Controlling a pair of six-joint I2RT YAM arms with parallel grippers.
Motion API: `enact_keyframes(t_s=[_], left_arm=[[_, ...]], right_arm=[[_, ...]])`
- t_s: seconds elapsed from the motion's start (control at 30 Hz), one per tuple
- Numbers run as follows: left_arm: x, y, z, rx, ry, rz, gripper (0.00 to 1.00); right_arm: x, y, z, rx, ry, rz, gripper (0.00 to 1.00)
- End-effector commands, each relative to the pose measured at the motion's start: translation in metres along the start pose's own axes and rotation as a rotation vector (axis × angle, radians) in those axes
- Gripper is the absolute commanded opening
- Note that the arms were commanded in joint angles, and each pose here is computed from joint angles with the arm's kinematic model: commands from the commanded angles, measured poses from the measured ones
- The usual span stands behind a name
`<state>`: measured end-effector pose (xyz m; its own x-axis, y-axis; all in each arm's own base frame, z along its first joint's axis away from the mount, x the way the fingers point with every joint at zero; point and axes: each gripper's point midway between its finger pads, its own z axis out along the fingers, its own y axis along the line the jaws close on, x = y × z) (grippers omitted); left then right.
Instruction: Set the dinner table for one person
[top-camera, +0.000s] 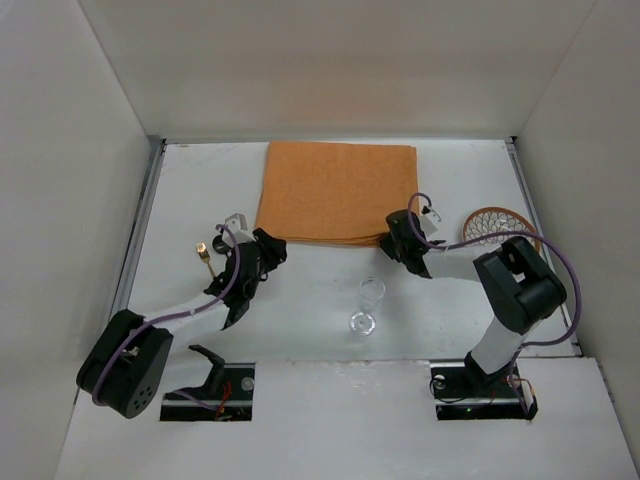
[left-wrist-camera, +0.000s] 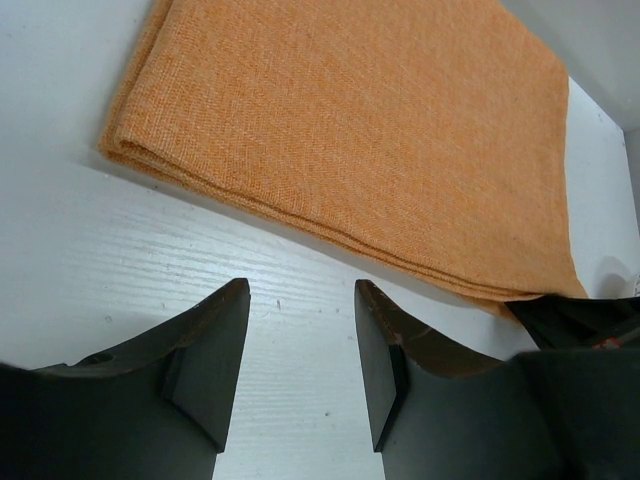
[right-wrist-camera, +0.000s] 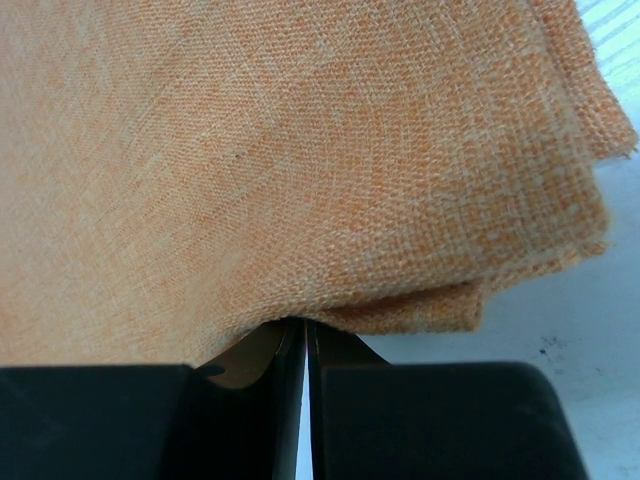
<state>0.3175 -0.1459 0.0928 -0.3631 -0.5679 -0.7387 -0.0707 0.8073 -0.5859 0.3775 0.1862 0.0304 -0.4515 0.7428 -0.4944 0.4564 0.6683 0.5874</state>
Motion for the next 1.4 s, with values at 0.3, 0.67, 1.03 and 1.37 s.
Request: enact_keyframes(t_s=[0.3,0.67,1.03,1.37], left_arm=[[-0.001,-0.011,0.007,0.04,0.006,-0.055,0.44],[-0.008,-0.012,0.004,0.054,-0.008,-0.08,0.44],[-0.007,-0.028,-0.002,0.085,0.003,-0.043,0.27],[-0.001,-0.035,-0.002,0.099,0.017,-0.021,0.22]], right_arm=[[-0.026,0.019,0.02,-0.047,0.008,0.154,0.11],[-0.042,0.028,-0.026,-0.13,-0.067,-0.012,0.72],[-0.106,-0.016,-0.131,-0.162,-0.268,-0.017,0.34],[-0.213,-0.148,-0.143,0.153,-0.596,0.318,0.66]])
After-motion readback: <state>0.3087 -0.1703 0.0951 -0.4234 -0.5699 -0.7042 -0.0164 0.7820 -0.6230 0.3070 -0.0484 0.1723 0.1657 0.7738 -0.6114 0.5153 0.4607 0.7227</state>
